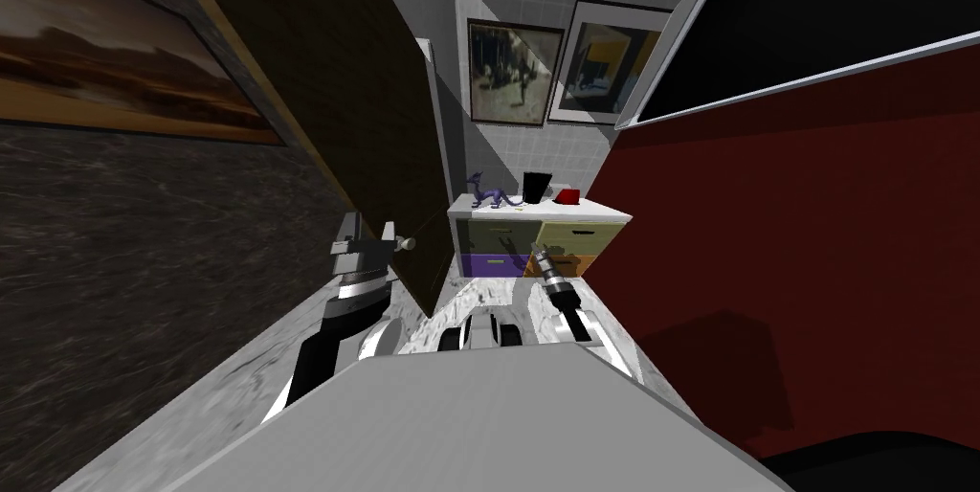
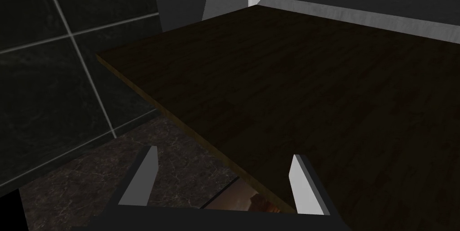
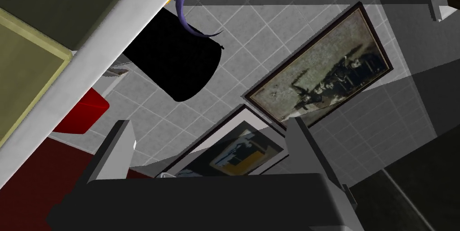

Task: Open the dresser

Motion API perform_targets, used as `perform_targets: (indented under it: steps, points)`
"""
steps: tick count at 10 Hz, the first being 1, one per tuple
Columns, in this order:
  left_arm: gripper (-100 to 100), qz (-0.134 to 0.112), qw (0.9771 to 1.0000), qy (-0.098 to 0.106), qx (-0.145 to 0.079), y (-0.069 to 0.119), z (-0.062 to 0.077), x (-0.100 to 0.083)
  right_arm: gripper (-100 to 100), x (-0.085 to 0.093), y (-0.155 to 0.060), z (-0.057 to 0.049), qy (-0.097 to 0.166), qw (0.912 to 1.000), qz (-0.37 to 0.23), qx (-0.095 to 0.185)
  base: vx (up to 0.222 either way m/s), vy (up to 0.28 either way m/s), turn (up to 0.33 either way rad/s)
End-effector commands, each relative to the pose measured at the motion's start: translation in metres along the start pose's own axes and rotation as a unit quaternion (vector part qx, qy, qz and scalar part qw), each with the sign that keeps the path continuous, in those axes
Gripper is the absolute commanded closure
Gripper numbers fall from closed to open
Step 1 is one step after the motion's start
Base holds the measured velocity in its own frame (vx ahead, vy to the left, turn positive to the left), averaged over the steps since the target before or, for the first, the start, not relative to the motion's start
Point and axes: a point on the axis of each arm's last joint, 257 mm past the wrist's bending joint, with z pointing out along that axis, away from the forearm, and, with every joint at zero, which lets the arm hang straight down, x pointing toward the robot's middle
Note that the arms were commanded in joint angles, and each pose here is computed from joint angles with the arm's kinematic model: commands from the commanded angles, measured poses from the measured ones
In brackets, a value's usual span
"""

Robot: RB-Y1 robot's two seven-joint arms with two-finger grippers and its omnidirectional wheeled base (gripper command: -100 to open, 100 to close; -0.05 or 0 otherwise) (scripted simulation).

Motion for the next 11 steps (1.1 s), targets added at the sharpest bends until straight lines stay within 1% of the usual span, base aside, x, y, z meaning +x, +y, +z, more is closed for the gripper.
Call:
perform_targets:
  steps: [1, 2, 4, 5, 6, 7, 9, 10, 11]
  points:
    - [0, 0.0, 1.0, 0.0, 0.0, 0.0, 0.0, 0.0, -100, 0.008, -0.009, 0.001, 0.012, 0.999, -0.04, 0.017, 0.044, 0.007, -0.005]
    - [0, 0.0, 1.0, 0.0, 0.0, 0.0, 0.0, 0.0, -100, 0.021, -0.028, 0.0, 0.029, 0.996, -0.071, 0.045, 0.071, 0.02, 0.062]
    - [0, 0.0, 1.0, 0.0, 0.0, 0.0, 0.0, 0.0, -100, 0.021, -0.028, 0.0, 0.031, 0.9944, -0.09, 0.044, 0.059, 0.006, 0.017]
    - [0, 0.0, 1.0, 0.0, 0.0, 0.0, 0.0, 0.0, -100, 0.032, -0.048, -0.002, 0.048, 0.9885, -0.124, 0.071, 0.086, 0.009, 0.065]
    - [0, 0.0, 1.0, 0.0, 0.0, 0.0, 0.0, 0.0, -100, 0.033, -0.048, -0.002, 0.049, 0.9865, -0.139, 0.07, 0.093, 0.008, 0.041]
    - [0, 0.0, 1.0, 0.0, 0.0, 0.0, 0.0, 0.0, -100, 0.043, -0.067, -0.006, 0.065, 0.9787, -0.169, 0.097, 0.123, 0.005, 0.068]
    - [0, 0.0, 1.0, 0.0, 0.0, 0.0, 0.0, 0.0, -100, 0.042, -0.067, -0.006, 0.067, 0.9741, -0.194, 0.095, 0.072, 0.007, 0.019]
    - [0, 0.0, 1.0, 0.0, 0.0, 0.0, 0.0, 0.0, -100, 0.051, -0.085, -0.01, 0.083, 0.9634, -0.225, 0.12, 0.066, 0.017, 0.071]
    - [0, 0.0, 1.0, 0.0, 0.0, 0.0, 0.0, 0.0, -100, 0.051, -0.085, -0.01, 0.084, 0.9598, -0.24, 0.119, 0.068, 0.009, 0.05]
